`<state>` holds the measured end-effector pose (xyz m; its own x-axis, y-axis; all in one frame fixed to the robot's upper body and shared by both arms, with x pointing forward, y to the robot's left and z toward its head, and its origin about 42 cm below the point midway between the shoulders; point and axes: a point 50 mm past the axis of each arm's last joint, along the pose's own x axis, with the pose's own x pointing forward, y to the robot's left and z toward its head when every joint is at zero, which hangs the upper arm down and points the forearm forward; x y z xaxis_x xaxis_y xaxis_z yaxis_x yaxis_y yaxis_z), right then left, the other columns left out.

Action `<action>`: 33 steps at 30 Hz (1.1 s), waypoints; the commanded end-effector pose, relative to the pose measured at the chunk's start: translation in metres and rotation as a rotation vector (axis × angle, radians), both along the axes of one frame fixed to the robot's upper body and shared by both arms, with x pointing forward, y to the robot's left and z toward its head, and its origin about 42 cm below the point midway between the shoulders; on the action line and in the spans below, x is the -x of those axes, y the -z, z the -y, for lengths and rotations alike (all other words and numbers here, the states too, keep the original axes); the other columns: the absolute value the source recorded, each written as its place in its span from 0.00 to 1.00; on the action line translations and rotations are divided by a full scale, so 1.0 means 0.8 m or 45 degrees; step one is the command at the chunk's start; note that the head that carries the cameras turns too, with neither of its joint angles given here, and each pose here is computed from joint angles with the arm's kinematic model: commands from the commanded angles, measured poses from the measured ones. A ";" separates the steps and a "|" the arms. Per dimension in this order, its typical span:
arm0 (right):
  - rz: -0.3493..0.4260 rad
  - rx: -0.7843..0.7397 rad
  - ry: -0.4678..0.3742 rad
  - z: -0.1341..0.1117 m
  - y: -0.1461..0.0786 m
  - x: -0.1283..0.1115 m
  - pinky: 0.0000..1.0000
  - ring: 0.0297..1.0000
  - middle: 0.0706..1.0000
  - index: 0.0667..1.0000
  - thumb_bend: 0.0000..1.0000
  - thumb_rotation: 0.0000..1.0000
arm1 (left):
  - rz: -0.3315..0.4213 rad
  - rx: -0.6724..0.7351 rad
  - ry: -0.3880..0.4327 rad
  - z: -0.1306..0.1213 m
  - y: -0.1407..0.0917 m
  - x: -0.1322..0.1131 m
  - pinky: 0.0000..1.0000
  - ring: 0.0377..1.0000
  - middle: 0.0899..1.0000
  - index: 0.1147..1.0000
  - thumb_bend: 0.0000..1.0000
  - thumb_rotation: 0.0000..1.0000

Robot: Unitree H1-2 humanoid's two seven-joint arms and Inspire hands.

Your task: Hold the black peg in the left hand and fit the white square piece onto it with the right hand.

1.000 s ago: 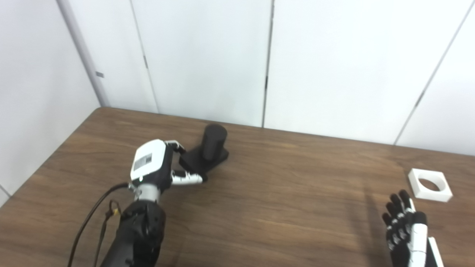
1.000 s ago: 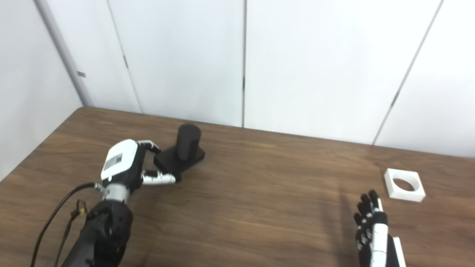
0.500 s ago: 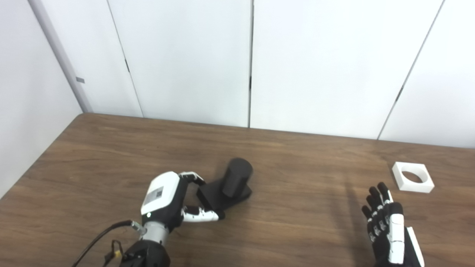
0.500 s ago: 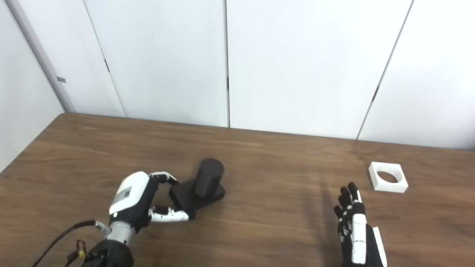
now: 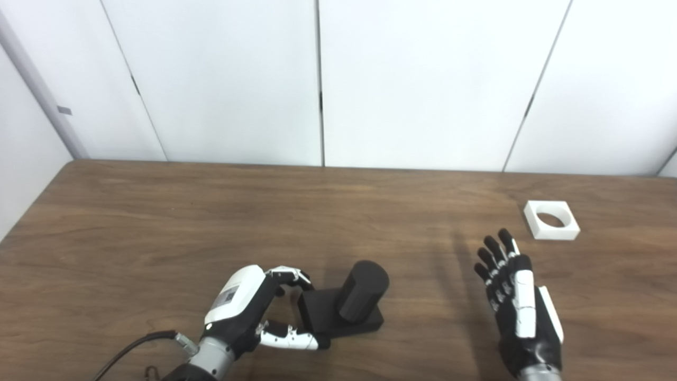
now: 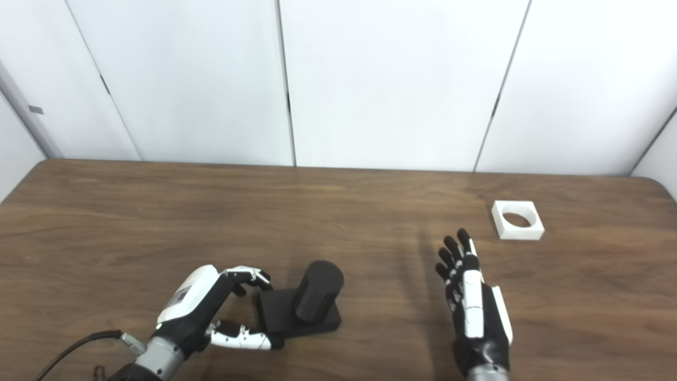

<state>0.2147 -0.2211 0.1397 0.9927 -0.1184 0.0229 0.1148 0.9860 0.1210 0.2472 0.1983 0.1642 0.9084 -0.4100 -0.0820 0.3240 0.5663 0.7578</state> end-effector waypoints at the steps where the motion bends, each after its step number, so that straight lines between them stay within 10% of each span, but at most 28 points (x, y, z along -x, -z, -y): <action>1: -0.081 0.060 0.037 0.016 0.010 0.047 0.94 0.95 0.95 1.00 0.54 1.00 | -0.011 0.020 0.128 0.005 0.002 0.006 0.69 0.78 0.76 0.42 0.50 0.04; 15: -0.080 0.069 0.045 0.010 0.003 0.044 0.93 0.93 0.94 1.00 0.57 1.00 | -0.185 -0.027 0.344 0.004 0.036 0.028 0.77 0.85 0.78 0.42 0.50 0.04; 21: -0.074 0.059 0.050 0.009 0.002 0.044 0.93 0.93 0.94 0.99 0.56 1.00 | -0.088 -0.230 0.309 0.004 0.048 0.031 0.95 0.86 0.77 0.42 0.51 0.05; 33: -0.066 0.055 0.045 0.012 0.003 0.042 0.94 0.93 0.94 1.00 0.54 1.00 | 0.164 -0.598 0.224 0.018 0.051 0.038 0.93 0.82 0.74 0.42 0.52 0.05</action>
